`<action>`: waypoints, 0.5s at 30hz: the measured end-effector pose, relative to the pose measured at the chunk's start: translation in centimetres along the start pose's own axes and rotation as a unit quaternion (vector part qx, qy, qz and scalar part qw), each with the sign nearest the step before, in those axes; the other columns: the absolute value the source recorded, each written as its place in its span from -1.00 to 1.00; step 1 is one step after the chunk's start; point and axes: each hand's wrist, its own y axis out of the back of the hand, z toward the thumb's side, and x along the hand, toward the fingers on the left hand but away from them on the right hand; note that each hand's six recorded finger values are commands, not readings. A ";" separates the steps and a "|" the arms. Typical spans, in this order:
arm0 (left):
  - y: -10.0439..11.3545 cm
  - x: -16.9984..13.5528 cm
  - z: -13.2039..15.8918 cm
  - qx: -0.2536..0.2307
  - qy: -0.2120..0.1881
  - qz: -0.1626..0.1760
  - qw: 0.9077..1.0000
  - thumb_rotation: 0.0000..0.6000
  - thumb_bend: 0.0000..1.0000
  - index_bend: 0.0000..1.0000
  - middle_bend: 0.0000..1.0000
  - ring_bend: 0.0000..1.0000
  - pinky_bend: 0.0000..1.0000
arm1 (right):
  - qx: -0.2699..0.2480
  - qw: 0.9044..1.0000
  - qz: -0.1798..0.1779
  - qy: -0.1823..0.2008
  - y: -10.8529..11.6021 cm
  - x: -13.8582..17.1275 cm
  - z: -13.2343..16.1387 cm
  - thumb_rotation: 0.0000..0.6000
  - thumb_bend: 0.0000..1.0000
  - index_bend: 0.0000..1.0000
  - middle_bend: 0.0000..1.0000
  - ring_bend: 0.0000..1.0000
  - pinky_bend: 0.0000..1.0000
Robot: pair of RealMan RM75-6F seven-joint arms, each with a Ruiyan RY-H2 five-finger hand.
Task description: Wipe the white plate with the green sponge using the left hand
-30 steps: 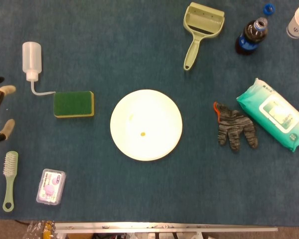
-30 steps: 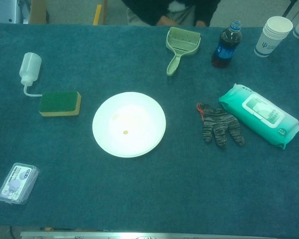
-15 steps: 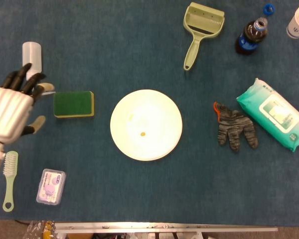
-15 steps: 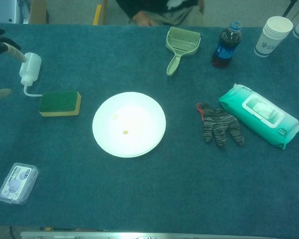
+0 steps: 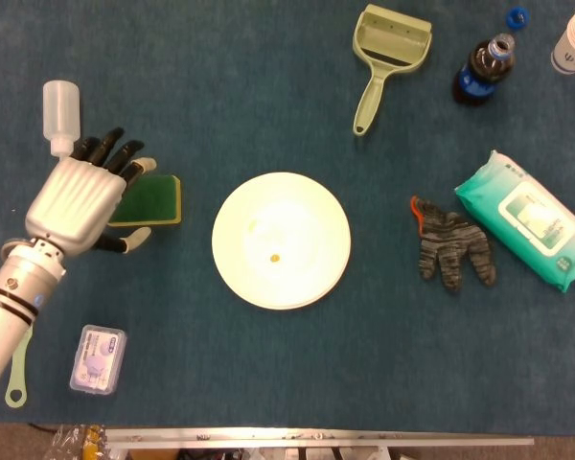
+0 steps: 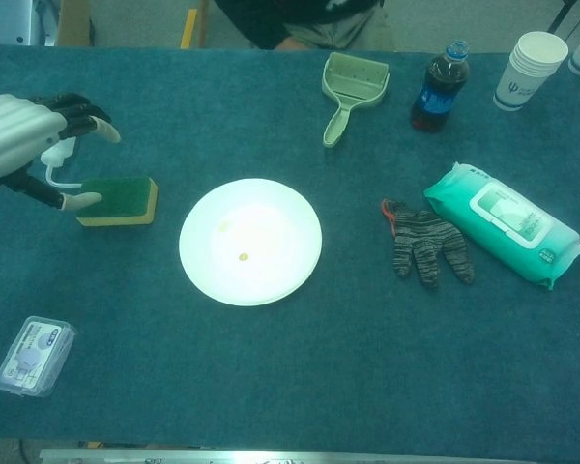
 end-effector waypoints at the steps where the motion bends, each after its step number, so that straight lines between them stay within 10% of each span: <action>1: -0.2 0.1 0.0 0.002 0.002 -0.004 1.000 0.21 -0.53 -0.66 -0.81 -0.95 -0.72 | 0.000 1.000 0.000 -0.001 0.0 0.0 -0.1 1.00 -0.63 -0.32 -0.20 -0.47 -0.37; 15: -4.3 1.9 -1.7 0.029 0.058 -0.057 0.996 0.21 -0.53 -0.67 -0.83 -0.95 -0.72 | -0.001 1.000 -0.002 -0.004 0.2 0.1 -0.5 1.00 -0.63 -0.32 -0.20 -0.47 -0.37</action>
